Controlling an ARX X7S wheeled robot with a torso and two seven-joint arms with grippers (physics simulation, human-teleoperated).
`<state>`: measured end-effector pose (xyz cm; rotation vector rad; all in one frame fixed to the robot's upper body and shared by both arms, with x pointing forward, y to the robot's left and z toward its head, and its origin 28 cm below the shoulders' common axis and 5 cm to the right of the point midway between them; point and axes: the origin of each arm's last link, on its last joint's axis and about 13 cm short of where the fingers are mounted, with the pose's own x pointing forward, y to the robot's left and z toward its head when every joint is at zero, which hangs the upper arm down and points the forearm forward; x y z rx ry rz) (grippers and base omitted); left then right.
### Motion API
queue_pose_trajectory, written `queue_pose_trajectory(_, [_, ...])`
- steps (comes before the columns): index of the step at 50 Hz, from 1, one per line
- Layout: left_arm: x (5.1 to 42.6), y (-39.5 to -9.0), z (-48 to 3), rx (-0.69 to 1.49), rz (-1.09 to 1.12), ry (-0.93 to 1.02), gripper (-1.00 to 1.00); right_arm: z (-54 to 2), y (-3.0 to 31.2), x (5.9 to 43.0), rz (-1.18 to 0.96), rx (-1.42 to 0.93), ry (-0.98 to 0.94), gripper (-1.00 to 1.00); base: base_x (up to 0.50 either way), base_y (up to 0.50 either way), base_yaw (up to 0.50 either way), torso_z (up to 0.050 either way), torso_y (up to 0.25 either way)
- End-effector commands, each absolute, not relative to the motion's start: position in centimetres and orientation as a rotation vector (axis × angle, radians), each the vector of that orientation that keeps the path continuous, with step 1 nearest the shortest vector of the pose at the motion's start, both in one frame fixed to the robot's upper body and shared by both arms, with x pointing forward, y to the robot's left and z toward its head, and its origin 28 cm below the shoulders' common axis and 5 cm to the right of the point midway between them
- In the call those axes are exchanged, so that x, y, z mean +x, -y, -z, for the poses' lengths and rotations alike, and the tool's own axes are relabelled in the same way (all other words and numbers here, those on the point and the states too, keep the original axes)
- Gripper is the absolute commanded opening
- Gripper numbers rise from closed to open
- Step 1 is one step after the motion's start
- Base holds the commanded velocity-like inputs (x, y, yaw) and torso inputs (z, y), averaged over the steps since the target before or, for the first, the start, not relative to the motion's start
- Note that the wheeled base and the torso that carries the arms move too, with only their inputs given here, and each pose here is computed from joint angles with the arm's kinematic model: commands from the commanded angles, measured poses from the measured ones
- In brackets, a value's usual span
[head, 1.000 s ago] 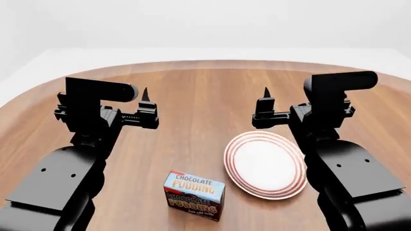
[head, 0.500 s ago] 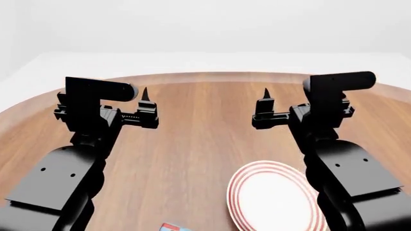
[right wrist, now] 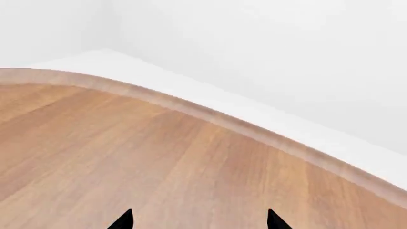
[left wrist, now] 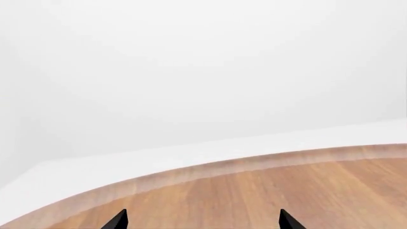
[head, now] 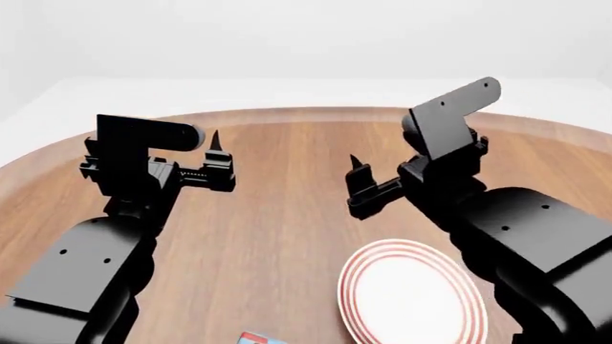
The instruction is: Put the chocolate pudding to the right of the plate.
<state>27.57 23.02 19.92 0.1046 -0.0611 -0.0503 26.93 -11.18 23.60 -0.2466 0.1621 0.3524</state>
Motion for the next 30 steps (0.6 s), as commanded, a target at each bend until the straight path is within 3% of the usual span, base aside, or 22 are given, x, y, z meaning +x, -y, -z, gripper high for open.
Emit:
queue_pose_trajectory(1, [27.6, -23.1, -19.9, 0.099, 0.05, 0.061, 1.0, -24.8, 11.3, 26.1, -0.447, -0.336, -0.217, 1.0, 0.0, 0.0, 0.0, 0.0, 0.0])
queue_pose_trajectory(9, [27.6, -23.0, -20.0, 0.101, 0.052, 0.06, 1.0, -24.7, 11.4, 25.9, -0.47, -0.37, -0.229, 1.0, 0.0, 0.0, 0.0, 0.0, 0.0])
queue_pose_trajectory(21, [27.6, -23.1, -20.1, 0.102, 0.052, 0.06, 1.0, -25.3, 11.7, 23.3, -0.713, -0.524, -0.343, 1.0, 0.0, 0.0, 0.0, 0.0, 0.0])
queue_pose_trajectory(30, [27.6, -23.1, -20.1, 0.1, 0.053, 0.059, 1.0, -24.8, 11.8, 22.3, -0.78, -0.541, -0.369, 1.0, 0.0, 0.0, 0.0, 0.0, 0.0])
